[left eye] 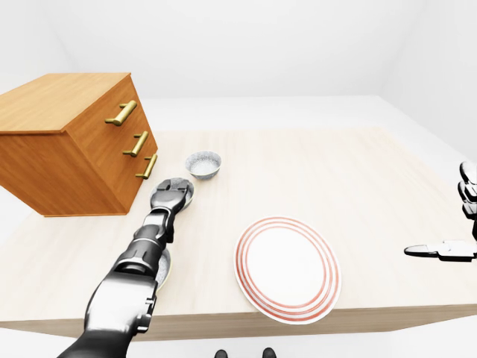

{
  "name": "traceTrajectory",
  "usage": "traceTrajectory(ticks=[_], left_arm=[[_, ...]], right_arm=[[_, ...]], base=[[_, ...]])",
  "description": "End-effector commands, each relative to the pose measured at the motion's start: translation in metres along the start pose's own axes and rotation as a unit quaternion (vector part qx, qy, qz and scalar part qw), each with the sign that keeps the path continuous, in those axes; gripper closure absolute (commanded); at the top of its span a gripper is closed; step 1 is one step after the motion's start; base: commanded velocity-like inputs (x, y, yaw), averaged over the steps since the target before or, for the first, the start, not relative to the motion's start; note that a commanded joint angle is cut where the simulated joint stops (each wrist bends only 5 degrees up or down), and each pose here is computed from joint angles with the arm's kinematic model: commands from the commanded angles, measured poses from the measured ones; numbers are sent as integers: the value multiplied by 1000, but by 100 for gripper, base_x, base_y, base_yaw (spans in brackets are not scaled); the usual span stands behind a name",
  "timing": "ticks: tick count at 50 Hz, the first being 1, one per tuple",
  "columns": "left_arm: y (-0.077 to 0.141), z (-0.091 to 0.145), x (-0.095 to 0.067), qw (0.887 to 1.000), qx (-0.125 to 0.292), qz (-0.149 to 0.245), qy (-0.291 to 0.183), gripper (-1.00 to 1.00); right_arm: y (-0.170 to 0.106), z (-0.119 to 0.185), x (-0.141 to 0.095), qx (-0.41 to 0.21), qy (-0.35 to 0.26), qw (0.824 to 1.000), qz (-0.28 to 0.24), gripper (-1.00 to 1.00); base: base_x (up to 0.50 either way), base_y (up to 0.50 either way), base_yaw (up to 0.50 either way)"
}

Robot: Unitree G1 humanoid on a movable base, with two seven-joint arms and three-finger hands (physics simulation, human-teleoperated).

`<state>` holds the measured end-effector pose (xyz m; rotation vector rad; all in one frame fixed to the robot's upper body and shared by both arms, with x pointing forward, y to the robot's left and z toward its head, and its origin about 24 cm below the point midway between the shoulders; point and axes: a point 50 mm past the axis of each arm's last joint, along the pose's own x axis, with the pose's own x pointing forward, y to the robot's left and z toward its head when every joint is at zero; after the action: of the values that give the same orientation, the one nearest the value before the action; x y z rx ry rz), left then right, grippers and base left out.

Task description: Put the bowl in the middle on the plate.

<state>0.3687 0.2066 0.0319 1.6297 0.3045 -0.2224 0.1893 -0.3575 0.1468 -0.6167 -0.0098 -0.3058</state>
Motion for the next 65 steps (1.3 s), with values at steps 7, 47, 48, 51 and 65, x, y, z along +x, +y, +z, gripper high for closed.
traceTrajectory(ticks=[7,47,48,51,65], left_arm=[[0,1,0,1000,-2,-4,-1,-100],[-3,14,-1,999,-15,12,-32,100],[-3,14,-1,999,-14,12,-33,100],[-4,15,-1,999,-14,13,-35,100],[9,15,-3,997,-47,39,-41,100]], right_arm=[[0,1,0,-1,-2,1000,-2,-100],[0,5,1,1,-13,1000,0,-100],[0,5,1,1,-12,1000,0,-100],[-1,6,0,-1,-13,1000,-2,-100],[0,5,2,1,-12,1000,-4,-100]], base=[[0,0,0],[0,0,0],[0,0,0],[0,0,0],[0,0,0]])
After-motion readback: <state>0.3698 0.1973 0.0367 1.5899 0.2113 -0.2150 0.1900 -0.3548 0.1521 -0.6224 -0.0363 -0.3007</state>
